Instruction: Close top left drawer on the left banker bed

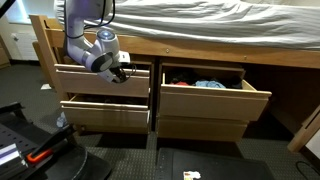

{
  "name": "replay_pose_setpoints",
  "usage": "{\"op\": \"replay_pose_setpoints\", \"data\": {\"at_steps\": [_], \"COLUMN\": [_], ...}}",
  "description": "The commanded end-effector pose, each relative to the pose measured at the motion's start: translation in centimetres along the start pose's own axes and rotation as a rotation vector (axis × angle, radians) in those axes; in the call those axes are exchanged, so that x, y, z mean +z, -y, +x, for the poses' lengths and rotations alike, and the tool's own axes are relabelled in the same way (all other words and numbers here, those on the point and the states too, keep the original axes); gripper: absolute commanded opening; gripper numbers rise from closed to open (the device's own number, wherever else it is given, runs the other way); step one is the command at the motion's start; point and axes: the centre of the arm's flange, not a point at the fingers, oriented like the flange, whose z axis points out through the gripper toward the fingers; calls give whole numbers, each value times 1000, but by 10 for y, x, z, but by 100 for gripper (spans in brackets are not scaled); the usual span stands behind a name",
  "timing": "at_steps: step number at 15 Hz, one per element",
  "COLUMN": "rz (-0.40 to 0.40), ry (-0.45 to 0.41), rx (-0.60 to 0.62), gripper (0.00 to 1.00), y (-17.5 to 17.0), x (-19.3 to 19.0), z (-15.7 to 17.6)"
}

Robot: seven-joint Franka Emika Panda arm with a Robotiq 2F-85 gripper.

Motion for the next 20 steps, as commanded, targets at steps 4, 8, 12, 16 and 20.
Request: {"op": "replay_pose_setpoints", "data": {"at_steps": [4,8,12,16,20], "rz": [15,116,118,128,122], "ry": [-20,-158,-224,-172,-174], "rx": [-16,-172,-300,-263,-256], "gripper": [100,100,100,100,100], "y": [5,87,120,128,121], "x": [6,64,104,85,84], "z": [1,32,44,60,62]}}
